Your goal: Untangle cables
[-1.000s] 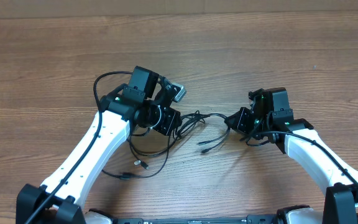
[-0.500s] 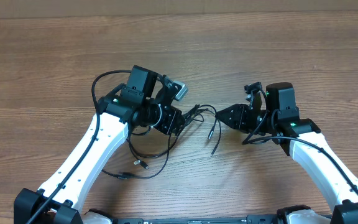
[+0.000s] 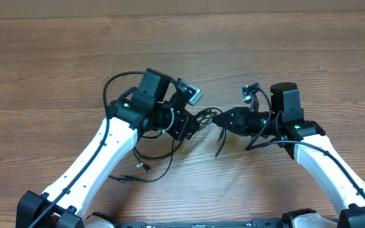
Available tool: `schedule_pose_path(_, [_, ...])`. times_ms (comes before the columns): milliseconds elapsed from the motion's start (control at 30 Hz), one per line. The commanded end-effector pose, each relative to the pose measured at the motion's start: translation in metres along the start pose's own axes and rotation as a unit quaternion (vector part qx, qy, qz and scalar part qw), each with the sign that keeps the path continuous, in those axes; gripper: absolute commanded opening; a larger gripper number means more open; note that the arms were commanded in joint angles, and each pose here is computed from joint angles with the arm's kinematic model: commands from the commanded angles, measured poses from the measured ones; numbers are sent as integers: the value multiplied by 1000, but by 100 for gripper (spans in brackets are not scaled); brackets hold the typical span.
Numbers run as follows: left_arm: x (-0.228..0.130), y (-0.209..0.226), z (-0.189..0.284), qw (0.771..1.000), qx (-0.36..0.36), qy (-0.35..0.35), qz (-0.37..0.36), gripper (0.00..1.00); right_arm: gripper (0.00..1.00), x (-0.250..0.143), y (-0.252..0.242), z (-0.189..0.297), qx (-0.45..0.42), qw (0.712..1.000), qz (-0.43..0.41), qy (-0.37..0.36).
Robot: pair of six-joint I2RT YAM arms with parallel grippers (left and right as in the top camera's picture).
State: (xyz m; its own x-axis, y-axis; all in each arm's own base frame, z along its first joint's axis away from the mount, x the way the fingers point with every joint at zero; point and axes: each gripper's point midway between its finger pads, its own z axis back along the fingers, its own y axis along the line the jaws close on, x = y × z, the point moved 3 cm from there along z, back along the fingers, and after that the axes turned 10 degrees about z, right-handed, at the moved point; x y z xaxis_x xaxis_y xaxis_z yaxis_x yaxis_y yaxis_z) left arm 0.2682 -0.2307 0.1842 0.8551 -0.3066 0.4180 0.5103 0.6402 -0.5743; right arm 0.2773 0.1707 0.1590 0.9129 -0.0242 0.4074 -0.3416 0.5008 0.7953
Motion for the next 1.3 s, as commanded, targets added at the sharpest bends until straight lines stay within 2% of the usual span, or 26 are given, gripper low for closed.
schedule_pose_path(0, [5, -19, 0, 999, -25, -11, -26, 4, 30, 7, 12, 0, 6, 1000, 27, -6])
schedule_pose_path(200, [10, -22, -1, 999, -30, -21, -15, 4, 28, 6, 12, -1, 5, 1000, 27, -4])
schedule_pose_path(367, [11, -25, 0, 999, -40, -22, -12, 4, 20, 6, 11, -1, 0, 1000, 25, -5])
schedule_pose_path(600, [11, -29, 0, 998, -55, -22, -15, 4, 16, 2, 14, -7, -6, 999, 32, 2])
schedule_pose_path(833, [11, -30, 0, 998, -56, -22, -15, 4, 15, 4, 1, -10, -60, 998, 34, -9])
schedule_pose_path(967, [11, -30, 0, 998, -56, -21, -14, 4, 4, 4, -11, -8, -102, 994, 25, -16])
schedule_pose_path(1167, [10, -26, 0, 999, -43, -19, -11, 4, 4, -4, -33, -2, -173, 985, -1, -9])
schedule_pose_path(1267, [9, -17, -1, 1000, -12, -19, -5, 4, 4, -14, -55, 7, -247, 969, -23, -1])
